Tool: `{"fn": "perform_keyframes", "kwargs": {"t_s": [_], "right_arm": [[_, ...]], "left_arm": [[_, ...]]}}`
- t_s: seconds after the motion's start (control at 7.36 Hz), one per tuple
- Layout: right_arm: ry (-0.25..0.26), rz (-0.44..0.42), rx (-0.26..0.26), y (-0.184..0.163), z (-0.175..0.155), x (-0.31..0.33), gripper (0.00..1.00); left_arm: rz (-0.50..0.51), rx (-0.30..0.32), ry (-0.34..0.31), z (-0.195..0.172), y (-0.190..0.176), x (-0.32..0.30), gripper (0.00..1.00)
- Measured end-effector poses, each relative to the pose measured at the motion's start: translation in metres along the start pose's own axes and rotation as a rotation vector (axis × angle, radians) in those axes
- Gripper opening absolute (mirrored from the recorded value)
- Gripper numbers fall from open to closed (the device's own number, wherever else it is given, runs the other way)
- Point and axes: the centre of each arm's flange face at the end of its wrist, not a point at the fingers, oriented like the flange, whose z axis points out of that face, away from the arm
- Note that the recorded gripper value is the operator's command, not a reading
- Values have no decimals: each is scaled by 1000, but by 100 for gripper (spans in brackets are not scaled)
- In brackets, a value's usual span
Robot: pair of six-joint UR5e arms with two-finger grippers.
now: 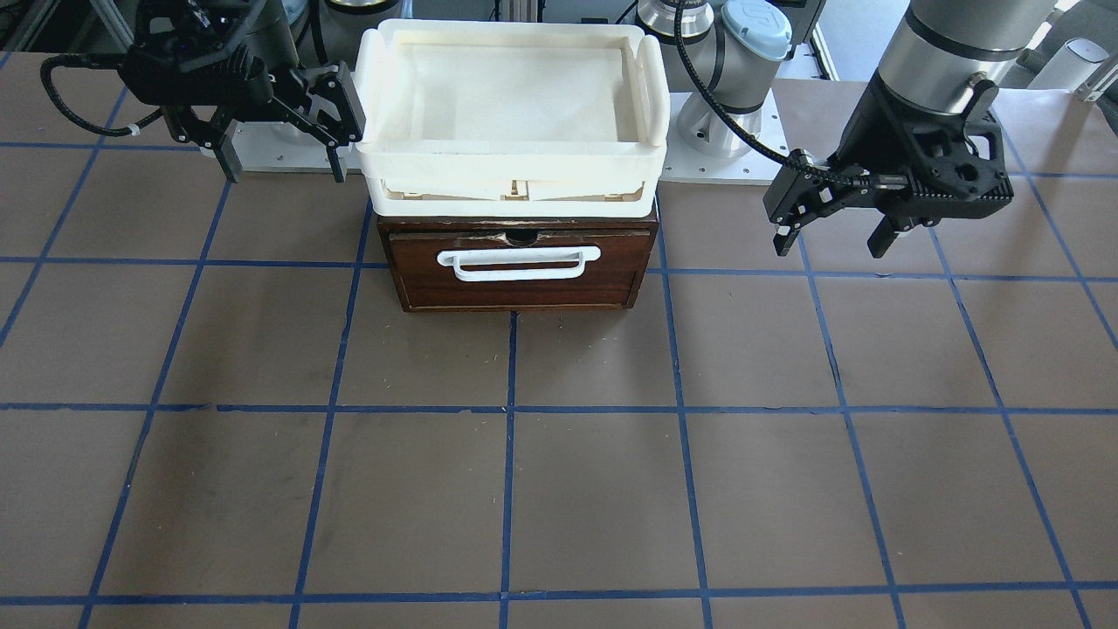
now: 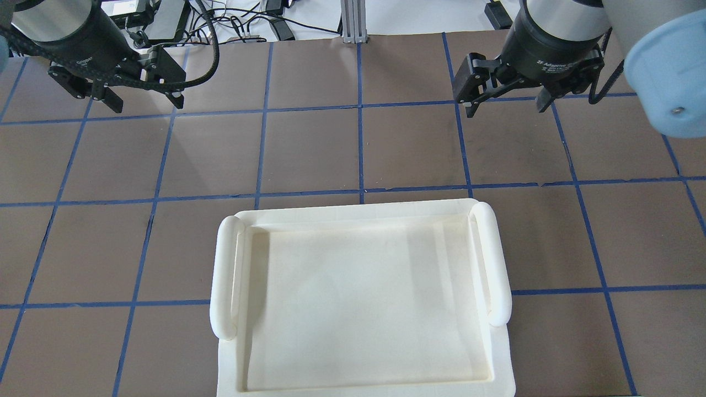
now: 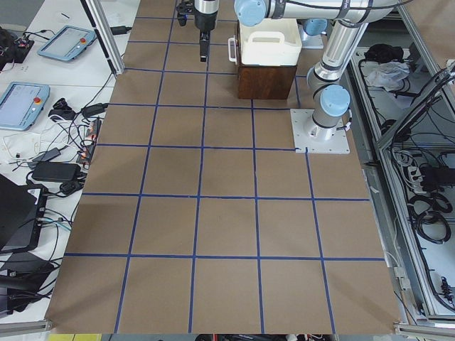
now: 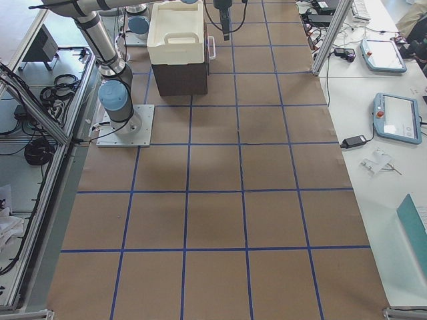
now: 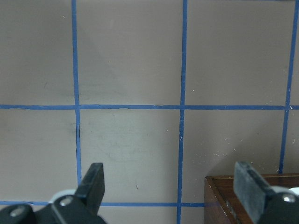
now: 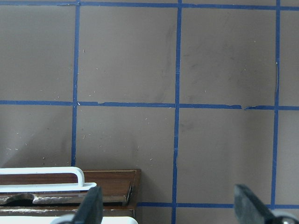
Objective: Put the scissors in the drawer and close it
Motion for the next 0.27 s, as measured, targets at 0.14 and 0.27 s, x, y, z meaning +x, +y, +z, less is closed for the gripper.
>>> {"fn": "perform_keyframes", "kwargs": {"t_s": [0.14,0.27], "right_arm": [[0,0,0,0,0,0,100],[0,0,0,0,0,0,100]], "left_arm": [[2,-1,0,1,3,0,100],[3,-2,0,1,5,0,100]]}}
